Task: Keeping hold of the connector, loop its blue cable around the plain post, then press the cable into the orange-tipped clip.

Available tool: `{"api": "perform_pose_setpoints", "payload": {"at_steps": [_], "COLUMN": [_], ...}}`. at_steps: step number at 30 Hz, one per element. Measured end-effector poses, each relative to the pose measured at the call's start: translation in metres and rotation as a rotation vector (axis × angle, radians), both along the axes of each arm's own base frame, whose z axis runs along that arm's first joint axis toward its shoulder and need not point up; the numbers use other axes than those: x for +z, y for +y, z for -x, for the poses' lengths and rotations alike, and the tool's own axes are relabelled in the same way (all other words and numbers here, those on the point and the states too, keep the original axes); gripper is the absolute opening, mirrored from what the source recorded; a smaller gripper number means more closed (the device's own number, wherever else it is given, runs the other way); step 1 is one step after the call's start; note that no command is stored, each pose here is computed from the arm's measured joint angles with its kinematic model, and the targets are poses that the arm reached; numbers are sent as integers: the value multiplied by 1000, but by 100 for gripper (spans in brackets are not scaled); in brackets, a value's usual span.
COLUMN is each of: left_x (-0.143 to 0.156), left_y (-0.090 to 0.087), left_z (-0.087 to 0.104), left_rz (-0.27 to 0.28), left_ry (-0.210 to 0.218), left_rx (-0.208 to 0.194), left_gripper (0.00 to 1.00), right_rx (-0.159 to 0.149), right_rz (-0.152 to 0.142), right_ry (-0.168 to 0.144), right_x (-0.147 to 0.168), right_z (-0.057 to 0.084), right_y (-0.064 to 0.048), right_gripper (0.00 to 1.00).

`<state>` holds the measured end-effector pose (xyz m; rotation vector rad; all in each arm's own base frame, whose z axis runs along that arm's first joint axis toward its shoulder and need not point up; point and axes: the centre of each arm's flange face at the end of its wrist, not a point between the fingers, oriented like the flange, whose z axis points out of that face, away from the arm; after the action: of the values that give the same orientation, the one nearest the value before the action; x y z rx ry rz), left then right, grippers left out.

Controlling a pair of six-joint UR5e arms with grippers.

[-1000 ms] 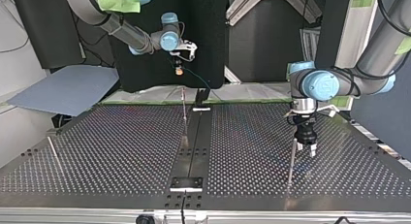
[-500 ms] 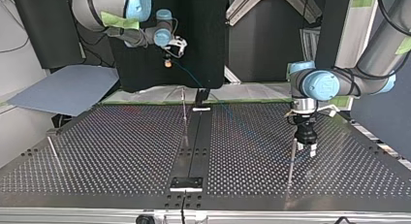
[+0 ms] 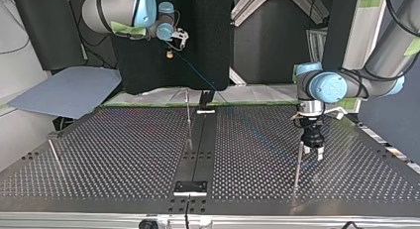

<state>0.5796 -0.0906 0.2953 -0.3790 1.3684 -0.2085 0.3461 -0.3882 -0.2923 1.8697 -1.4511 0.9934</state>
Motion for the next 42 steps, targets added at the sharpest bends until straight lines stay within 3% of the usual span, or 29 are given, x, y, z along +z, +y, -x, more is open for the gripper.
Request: {"api": "perform_pose_setpoints", "payload": {"at_steps": [6,16,25,36,42], "left_x": [0,0,-1,-1,-1], "left_y": [0,0,0,1,2], "left_z": [0,0,0,0,0], "left_rz": [0,-1,-5,-6,-6], "left_ry": [0,-1,1,3,4], "left_rx": [0,0,2,4,8], "left_gripper": [98,98,98,98,98], "right_rx": [-15,-26,-65,-73,-69], "right_rz": [23,129,196,283,305], "right_ry": [-15,-78,-117,-156,-168], "right_x": [0,33,71,119,129], "right_z": [4,-3,6,8,14], "right_y": [-8,-40,-50,-46,-30], "right_gripper": [0,0,0,0,0]}}
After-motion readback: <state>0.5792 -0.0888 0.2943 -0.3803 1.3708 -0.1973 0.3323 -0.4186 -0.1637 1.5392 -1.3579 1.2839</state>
